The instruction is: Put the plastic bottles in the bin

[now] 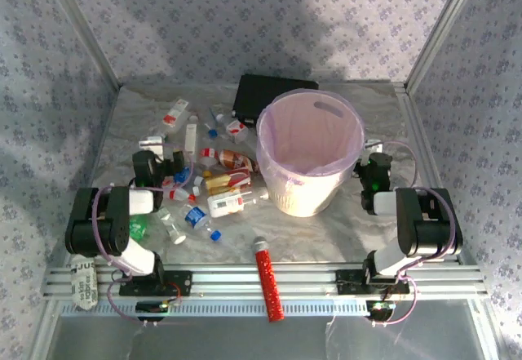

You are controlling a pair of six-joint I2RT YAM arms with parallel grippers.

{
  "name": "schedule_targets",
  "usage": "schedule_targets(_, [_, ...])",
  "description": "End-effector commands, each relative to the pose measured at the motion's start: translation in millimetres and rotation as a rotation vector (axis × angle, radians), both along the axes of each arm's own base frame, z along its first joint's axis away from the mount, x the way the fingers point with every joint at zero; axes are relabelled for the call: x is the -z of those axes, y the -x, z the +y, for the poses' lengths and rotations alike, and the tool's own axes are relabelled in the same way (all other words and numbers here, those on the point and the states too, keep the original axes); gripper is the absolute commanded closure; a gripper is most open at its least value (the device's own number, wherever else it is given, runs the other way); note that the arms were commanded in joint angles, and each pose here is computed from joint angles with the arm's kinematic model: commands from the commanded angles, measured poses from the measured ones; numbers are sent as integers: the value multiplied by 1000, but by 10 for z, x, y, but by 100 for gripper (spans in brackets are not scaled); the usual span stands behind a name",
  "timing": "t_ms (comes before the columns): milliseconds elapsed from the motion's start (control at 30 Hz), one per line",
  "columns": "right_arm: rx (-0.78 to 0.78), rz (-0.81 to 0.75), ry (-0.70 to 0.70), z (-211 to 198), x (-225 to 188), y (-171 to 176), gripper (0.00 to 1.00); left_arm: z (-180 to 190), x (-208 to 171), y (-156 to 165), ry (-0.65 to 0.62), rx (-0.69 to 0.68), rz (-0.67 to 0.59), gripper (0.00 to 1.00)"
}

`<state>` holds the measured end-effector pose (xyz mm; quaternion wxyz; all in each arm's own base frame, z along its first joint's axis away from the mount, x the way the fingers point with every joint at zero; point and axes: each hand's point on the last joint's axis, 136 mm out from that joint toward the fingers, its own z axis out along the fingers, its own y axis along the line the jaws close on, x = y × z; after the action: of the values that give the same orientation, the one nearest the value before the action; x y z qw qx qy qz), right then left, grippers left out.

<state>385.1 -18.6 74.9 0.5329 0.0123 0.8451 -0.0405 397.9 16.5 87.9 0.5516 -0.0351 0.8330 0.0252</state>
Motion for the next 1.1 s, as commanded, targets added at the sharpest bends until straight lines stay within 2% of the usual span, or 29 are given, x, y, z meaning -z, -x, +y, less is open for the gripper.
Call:
schedule_targets(0, [0,-30,-6,-11,-86,-60,1,-23,-6,-1,1,10,-9,0])
schedule_targets(767, [12,-30,-6,-27,-158,-85,1,-12,-6,-4,26,21,-3,1])
schedule_targets(933, [98,182,-51,-199,-413,-51,1,38,-332,-104,18,-13,90,0])
schedule_targets(1067, [193,204,-126,-368,-541,80,1,96,-738,-244,42,-60,84,0])
